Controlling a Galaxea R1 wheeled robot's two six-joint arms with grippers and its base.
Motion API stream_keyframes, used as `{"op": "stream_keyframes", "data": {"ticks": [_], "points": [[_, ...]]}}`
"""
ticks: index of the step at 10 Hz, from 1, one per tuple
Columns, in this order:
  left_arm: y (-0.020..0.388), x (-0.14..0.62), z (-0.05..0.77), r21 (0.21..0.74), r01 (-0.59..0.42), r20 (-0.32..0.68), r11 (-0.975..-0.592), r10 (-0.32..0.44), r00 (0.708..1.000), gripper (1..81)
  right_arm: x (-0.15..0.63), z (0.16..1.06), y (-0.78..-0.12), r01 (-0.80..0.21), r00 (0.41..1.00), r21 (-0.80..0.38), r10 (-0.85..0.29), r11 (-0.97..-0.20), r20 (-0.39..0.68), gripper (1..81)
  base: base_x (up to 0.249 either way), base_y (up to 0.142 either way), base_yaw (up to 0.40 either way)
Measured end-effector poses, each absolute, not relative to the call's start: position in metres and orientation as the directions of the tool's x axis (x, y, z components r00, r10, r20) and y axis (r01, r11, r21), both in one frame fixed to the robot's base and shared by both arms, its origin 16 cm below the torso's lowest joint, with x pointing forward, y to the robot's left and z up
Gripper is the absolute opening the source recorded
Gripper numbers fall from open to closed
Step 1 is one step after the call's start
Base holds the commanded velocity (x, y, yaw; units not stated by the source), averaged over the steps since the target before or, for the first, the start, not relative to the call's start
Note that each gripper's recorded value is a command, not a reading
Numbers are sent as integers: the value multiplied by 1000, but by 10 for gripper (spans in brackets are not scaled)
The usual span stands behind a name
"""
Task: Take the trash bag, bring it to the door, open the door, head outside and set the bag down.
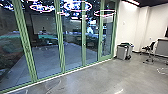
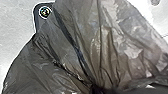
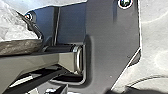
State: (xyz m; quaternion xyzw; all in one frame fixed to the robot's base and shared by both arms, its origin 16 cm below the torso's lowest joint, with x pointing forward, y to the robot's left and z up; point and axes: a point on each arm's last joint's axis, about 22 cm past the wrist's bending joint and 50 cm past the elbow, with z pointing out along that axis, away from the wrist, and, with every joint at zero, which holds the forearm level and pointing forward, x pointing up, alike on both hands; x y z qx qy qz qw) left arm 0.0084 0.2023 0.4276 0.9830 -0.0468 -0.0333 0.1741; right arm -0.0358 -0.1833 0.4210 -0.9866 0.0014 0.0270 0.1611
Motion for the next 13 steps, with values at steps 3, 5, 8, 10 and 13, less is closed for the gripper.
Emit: {"op": "stream_keyframes", "data": {"ticks": [3,5,8,10,13], "points": [[203,16,428,344,-90,-38,-935,-109,993,10,-28,421,-183,-8,999,-318,5,-948,-42,811,111,0,0],[204,15,428,343,-89,-39,-935,-109,993,10,-31,421,-183,-9,999,-318,6,-948,-47,811,116,0,0],[205,15,428,342,-89,-39,-935,-108,993,10,-32,421,-181,-10,999,-321,6,-947,-47,811,121,0,0],[205,16,428,342,-89,-38,-935,-109,993,10,-31,421,-178,-5,999,-323,10,-946,-44,811,126,0,0],[205,16,428,342,-89,-38,-935,-108,993,10,-31,421,-179,-4,999,-323,11,-946,-45,811,132,0,0]]}}
